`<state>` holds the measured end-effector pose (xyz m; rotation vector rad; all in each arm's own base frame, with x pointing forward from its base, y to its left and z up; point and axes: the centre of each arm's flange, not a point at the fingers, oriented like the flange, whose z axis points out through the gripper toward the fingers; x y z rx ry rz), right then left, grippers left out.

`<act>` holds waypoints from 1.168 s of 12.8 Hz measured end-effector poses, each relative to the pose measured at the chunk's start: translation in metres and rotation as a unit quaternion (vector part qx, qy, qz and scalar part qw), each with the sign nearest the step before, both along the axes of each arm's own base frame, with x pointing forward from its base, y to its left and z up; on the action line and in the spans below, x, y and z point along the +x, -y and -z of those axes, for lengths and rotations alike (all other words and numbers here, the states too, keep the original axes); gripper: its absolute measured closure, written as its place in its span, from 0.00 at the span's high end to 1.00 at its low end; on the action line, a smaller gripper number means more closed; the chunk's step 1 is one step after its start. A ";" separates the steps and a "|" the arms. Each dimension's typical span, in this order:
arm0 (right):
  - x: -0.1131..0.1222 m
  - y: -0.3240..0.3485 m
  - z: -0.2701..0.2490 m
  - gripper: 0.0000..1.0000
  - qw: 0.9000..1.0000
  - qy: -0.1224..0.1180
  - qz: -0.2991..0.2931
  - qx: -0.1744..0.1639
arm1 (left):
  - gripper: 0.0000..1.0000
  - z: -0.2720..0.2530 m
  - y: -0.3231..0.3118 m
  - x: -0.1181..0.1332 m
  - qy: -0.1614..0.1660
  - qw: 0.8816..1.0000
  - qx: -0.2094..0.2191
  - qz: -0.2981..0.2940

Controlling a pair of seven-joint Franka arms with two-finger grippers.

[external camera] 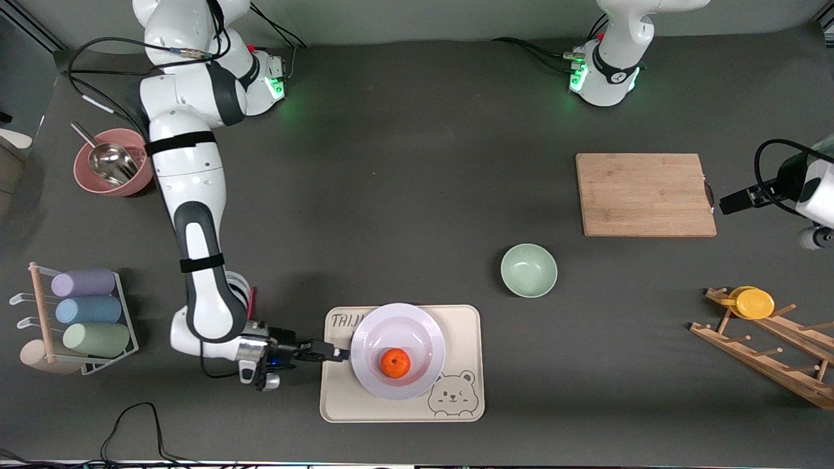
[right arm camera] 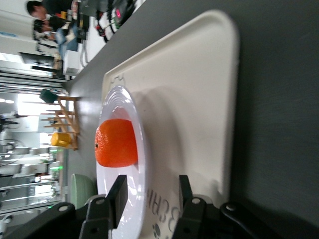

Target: Place orange and plate with both arms

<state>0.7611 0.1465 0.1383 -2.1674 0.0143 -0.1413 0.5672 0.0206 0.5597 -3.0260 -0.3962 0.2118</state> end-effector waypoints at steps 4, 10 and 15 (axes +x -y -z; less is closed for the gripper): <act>0.000 0.049 -0.077 0.87 0.992 -0.012 -0.064 -0.104 | 1.00 -0.021 0.022 -0.009 0.018 1.000 0.001 0.000; -0.072 0.125 -0.294 1.00 0.939 -0.051 -0.118 -0.319 | 1.00 -0.030 0.034 -0.013 0.023 0.999 -0.004 0.049; -0.165 0.164 -0.425 1.00 0.896 -0.072 -0.101 -0.426 | 1.00 -0.041 0.008 -0.016 0.039 0.997 -0.018 0.057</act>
